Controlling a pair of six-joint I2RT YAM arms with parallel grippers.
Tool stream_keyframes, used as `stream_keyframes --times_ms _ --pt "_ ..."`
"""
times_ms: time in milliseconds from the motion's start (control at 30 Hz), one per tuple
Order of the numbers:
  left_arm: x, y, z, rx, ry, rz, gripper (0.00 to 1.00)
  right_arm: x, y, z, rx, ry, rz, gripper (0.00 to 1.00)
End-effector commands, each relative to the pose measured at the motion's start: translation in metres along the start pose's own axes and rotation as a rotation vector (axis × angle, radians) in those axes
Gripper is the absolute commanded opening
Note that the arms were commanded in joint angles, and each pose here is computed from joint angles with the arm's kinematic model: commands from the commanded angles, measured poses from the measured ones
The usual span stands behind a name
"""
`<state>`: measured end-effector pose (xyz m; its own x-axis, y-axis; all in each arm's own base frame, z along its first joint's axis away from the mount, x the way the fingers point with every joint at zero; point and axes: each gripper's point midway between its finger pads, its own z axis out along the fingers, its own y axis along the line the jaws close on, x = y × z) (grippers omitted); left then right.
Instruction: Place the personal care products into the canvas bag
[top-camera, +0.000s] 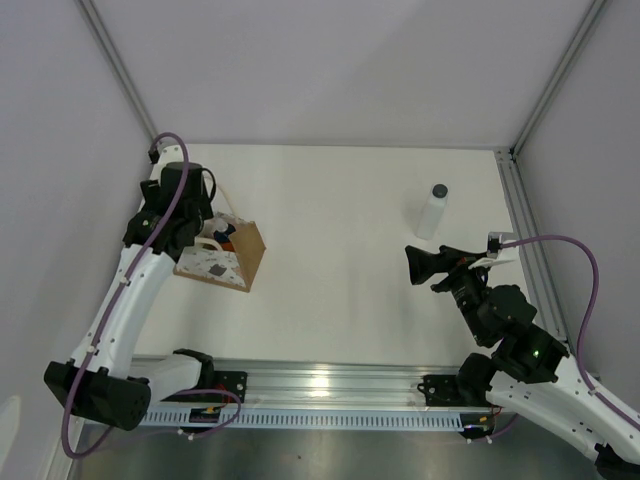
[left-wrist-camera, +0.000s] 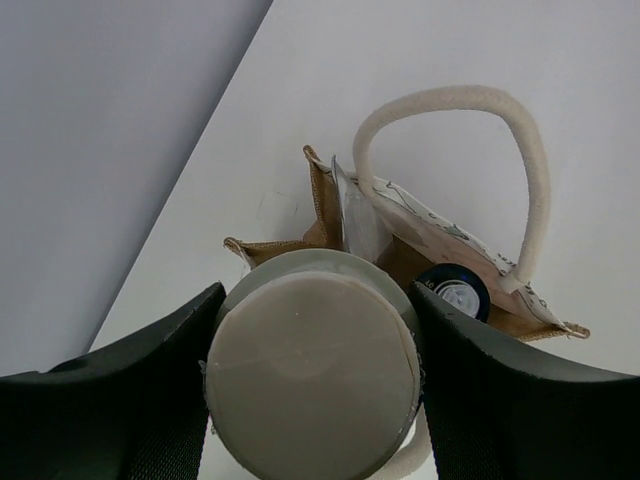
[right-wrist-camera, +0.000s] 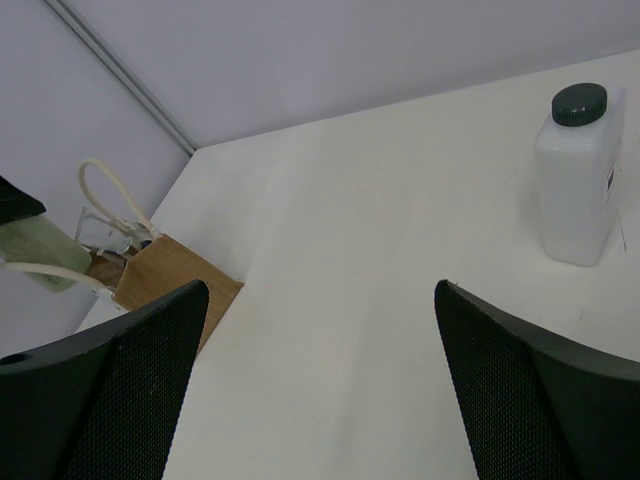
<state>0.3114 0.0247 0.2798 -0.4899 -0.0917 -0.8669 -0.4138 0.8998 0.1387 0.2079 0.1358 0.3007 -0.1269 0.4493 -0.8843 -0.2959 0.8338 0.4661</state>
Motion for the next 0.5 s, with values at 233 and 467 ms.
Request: stream_keyframes --times_ms 233,467 --pt "-0.042 0.000 0.008 -0.010 -0.135 -0.075 0.00 -0.012 0.005 -0.001 -0.013 -0.026 0.034 0.99" --pt "-0.044 -0.001 0.017 0.000 -0.160 -0.097 0.00 -0.012 0.006 -0.001 -0.018 -0.025 0.035 0.99"
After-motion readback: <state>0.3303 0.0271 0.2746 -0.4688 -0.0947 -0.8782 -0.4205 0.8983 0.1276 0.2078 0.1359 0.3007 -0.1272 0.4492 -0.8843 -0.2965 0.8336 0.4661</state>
